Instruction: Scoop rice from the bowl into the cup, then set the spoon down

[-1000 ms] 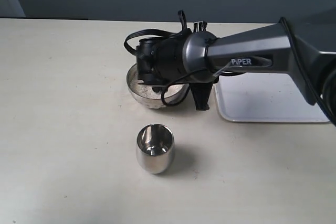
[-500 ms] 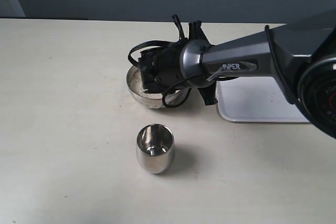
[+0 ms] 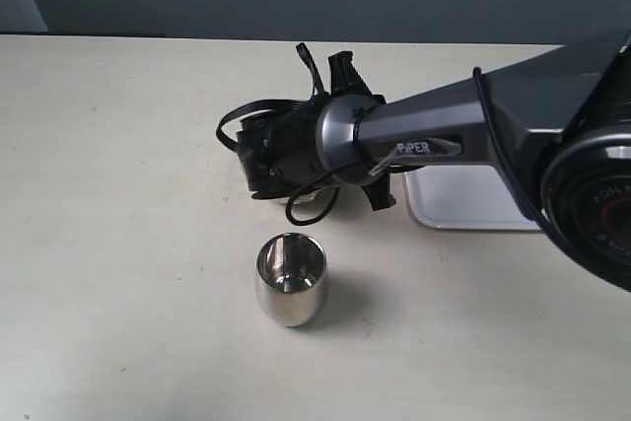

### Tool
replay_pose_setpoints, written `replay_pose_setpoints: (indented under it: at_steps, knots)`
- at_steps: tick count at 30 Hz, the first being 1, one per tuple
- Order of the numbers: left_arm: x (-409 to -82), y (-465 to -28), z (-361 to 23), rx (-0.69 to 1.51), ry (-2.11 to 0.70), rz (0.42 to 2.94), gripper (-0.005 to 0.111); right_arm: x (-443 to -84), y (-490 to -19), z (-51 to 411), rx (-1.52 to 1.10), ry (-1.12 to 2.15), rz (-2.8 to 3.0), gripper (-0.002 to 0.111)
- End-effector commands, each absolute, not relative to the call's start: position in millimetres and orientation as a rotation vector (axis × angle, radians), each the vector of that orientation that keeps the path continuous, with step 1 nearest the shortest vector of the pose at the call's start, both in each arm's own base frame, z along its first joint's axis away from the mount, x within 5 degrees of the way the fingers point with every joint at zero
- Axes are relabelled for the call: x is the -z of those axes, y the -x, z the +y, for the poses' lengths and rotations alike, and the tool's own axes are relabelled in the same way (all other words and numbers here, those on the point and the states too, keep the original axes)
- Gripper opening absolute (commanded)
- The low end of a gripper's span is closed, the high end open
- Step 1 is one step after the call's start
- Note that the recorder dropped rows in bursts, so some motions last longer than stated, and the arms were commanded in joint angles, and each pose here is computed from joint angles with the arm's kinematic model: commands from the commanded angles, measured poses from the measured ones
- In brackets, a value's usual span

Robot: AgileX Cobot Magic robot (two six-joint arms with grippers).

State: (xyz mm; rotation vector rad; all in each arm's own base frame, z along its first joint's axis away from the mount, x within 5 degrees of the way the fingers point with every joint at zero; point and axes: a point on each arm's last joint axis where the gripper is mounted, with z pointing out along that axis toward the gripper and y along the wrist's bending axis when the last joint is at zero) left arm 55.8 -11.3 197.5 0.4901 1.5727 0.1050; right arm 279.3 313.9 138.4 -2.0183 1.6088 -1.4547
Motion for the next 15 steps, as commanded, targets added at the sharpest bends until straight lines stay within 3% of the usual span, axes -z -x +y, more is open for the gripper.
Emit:
replay_pose_setpoints:
  at_steps: [1,15]
  knots:
    - [-199.8,-55.1,-11.9,-0.089,-0.49,1.556,0.0,-127.4,-277.1,315.8,1.472,2.059,1.603,-0.001]
    - [-199.8,-55.1,-11.9,-0.089,-0.49,1.556,0.0,-133.2,-276.2,314.6,1.438,2.051,1.644,-0.001]
